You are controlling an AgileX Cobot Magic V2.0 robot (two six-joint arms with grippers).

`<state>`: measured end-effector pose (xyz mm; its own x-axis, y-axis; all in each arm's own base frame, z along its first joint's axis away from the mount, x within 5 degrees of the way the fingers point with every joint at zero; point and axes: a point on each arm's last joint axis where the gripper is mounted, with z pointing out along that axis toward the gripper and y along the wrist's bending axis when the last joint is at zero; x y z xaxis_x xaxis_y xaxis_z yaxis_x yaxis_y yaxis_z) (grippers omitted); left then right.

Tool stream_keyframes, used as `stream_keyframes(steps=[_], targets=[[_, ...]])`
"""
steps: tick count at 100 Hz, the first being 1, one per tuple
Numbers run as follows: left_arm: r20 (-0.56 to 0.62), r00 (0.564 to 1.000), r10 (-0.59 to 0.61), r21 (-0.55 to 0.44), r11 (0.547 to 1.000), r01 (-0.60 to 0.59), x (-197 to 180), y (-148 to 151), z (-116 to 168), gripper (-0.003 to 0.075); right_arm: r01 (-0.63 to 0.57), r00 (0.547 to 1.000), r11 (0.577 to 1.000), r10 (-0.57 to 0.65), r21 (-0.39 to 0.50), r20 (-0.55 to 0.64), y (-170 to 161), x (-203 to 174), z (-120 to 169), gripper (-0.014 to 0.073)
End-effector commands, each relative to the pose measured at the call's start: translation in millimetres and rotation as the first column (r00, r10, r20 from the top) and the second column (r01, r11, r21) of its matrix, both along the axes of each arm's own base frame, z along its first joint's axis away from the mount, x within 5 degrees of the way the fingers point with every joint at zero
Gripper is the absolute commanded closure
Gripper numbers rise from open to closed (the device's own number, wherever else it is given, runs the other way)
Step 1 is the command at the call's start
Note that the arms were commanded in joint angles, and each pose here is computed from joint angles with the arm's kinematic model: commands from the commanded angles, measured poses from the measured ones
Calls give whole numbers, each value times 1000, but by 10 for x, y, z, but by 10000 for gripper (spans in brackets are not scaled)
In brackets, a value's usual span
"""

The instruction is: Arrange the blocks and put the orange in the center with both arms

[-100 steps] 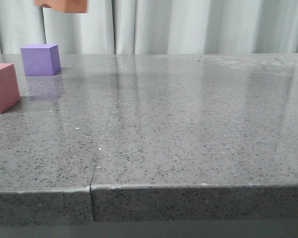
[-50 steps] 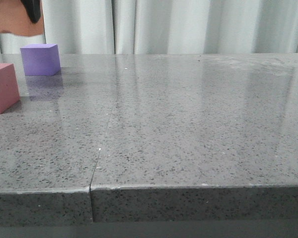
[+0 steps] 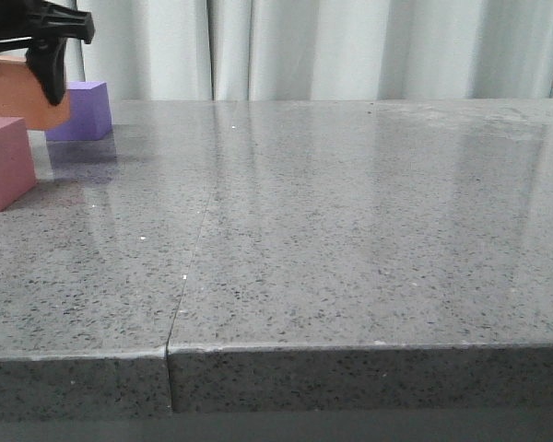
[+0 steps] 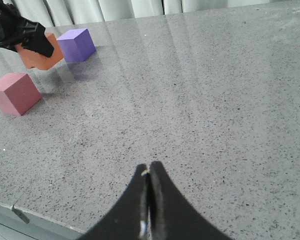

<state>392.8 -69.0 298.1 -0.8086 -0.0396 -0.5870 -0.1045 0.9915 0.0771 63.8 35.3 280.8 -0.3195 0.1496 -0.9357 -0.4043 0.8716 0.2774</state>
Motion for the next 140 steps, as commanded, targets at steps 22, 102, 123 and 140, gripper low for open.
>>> stream_keyframes(steps=[22,102,123,140], targets=[[78,996,-47,-42,998,51,14,15,167,398,4,996,1000,-6,29,89,-2,13,143,664],[80,995,-63,-67,995,68,43,-18,129,71,4,996,1000,-6,29,89,-2,13,143,664],[162,985,-60,-79,994,73,-132,20,468,92,4,996,1000,-6,29,89,-2,13,143,664],[238,970,-50,-95,993,75,-342,66,790,272,4,996,1000,-6,29,89,-2,13,143,664]])
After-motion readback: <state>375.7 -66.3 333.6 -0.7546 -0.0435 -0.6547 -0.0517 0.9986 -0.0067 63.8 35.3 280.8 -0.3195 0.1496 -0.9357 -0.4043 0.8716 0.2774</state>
